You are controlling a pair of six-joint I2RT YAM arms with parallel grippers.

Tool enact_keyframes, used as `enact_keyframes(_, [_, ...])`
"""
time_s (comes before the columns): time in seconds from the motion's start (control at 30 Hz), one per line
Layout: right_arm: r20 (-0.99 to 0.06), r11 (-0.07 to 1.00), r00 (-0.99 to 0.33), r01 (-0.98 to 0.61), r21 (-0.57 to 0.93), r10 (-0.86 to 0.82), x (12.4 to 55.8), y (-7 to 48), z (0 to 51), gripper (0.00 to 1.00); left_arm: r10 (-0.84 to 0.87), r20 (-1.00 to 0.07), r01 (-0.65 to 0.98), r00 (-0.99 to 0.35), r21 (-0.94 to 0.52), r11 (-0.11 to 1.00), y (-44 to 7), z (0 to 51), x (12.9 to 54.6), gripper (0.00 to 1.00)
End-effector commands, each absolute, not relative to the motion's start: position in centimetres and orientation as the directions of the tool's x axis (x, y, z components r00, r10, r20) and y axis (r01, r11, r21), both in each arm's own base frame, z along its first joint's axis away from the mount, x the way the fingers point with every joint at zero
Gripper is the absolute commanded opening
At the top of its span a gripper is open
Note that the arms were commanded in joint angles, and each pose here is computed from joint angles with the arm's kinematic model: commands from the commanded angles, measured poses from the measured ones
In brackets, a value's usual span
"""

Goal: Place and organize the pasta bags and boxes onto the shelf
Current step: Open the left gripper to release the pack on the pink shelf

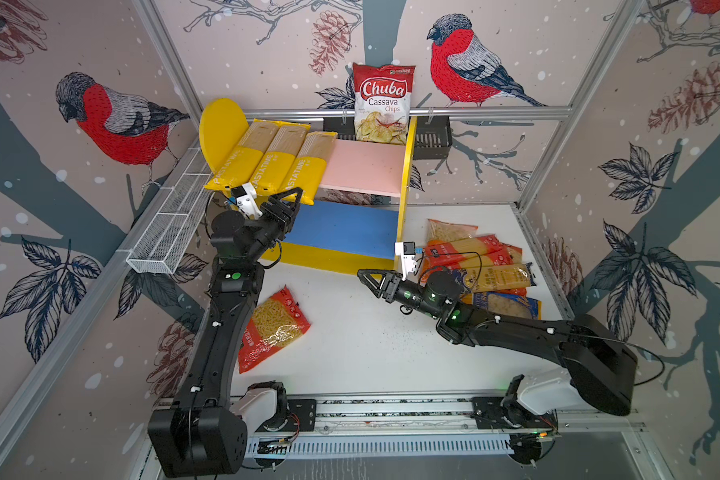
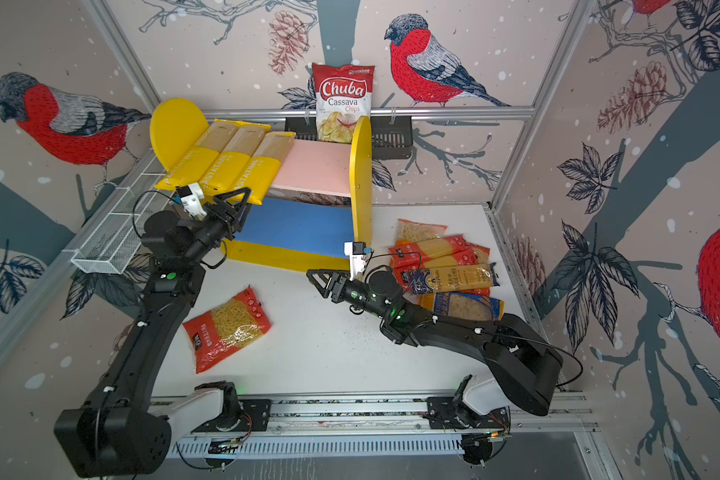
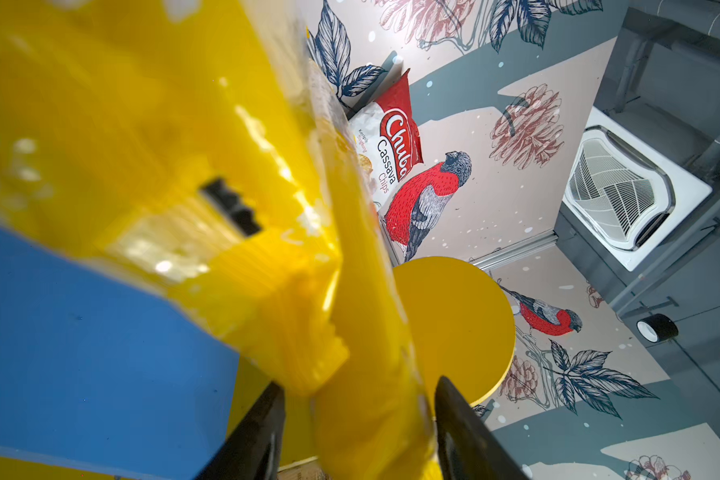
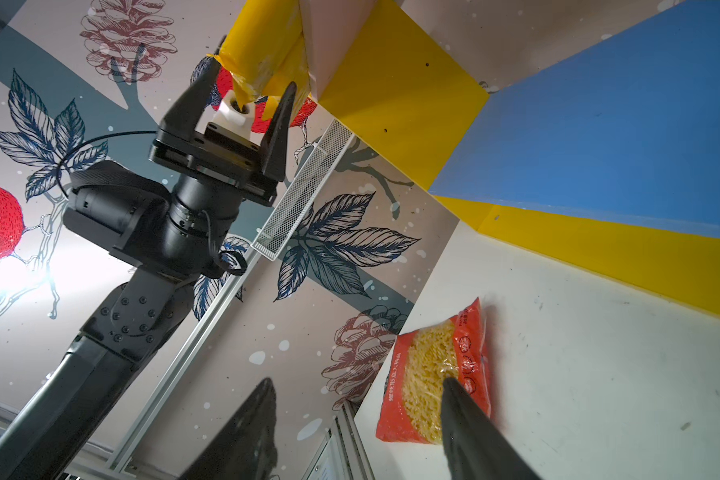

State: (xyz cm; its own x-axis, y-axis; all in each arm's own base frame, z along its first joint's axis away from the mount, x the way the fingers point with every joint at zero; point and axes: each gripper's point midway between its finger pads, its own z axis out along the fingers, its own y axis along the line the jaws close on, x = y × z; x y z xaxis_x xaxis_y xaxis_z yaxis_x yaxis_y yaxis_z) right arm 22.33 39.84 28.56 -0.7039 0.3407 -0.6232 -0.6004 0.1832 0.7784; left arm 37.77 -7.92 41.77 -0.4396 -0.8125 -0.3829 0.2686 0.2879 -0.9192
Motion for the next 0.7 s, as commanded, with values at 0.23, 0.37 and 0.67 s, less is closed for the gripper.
enact_keyframes(0.23, [-0.647,0.185,-0.677,-0.627,0.756,0.35,22.2,39.9,29.3,0.63,-0.826,-0.4,0.36,-0.397,-0.896,0.26,-8.2,44.8,39.2,0.2])
enact_keyframes(0.37, [-0.649,0.194,-0.673,-0.626,0.755,0.354,22.2,39.7,29.3,0.63,-0.843,-0.387,0.349,-0.374,-0.901,0.259,-7.8,44.7,39.7,0.13])
enact_keyframes(0.67, [-0.651,0.204,-0.675,-0.623,0.755,0.348,22.2,39.5,29.0,0.63,-0.873,-0.346,0.329,-0.343,-0.915,0.233,-7.4,44.6,40.2,0.09])
